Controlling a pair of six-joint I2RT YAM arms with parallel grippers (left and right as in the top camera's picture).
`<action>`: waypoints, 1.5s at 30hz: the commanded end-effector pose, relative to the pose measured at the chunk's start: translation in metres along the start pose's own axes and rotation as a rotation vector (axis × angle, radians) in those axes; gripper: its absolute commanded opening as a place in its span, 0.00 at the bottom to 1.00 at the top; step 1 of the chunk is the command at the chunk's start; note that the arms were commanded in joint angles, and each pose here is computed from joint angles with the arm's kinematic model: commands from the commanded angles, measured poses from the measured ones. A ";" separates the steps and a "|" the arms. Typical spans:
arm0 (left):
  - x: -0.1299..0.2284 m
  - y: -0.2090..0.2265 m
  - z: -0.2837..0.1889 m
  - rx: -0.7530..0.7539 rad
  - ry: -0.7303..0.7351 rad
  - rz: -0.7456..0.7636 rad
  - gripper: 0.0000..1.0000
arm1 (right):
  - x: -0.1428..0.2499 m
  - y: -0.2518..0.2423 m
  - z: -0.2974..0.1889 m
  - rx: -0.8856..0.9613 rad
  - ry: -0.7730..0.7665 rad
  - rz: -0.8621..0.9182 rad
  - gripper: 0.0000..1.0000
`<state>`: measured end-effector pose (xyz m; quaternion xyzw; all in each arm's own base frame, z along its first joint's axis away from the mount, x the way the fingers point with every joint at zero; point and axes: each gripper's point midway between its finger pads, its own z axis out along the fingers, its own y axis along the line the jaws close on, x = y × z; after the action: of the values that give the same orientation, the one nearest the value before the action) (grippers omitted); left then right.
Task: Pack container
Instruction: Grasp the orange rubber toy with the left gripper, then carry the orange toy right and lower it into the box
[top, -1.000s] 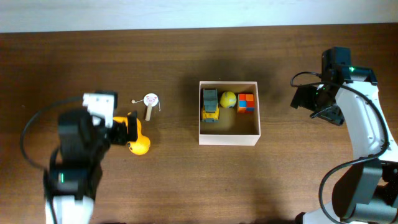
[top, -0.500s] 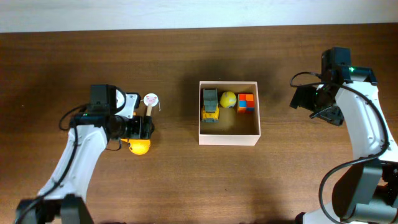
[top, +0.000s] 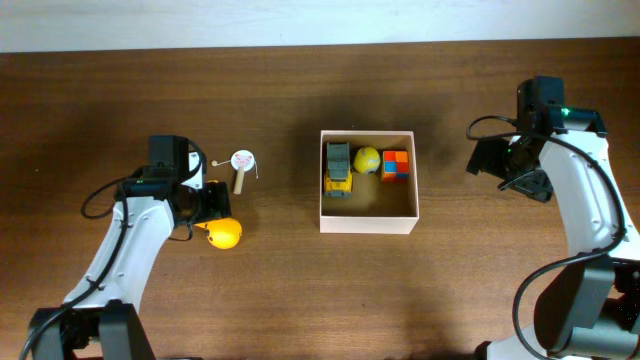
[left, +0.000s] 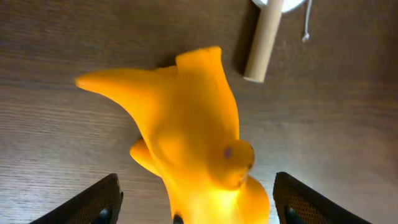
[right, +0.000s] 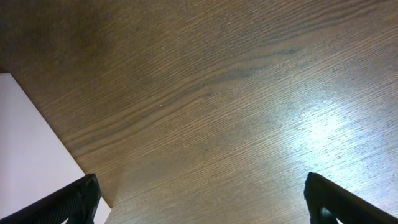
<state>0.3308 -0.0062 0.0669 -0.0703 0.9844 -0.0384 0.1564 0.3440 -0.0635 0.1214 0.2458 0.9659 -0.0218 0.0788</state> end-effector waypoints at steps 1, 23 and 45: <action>-0.012 0.007 -0.002 -0.035 -0.038 -0.033 0.74 | -0.001 0.000 0.000 -0.006 0.001 0.013 0.99; -0.013 0.007 0.015 -0.035 -0.019 -0.029 0.29 | -0.017 -0.001 0.000 0.007 -0.068 0.018 0.99; -0.063 -0.074 -0.075 0.274 -0.078 0.298 0.02 | -0.017 -0.001 0.000 0.006 -0.068 0.018 0.99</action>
<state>0.3646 -0.0345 0.1250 -0.0220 0.9792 -0.1085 0.1702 0.3584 -0.0672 0.1241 0.2468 0.9626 -0.0230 0.1096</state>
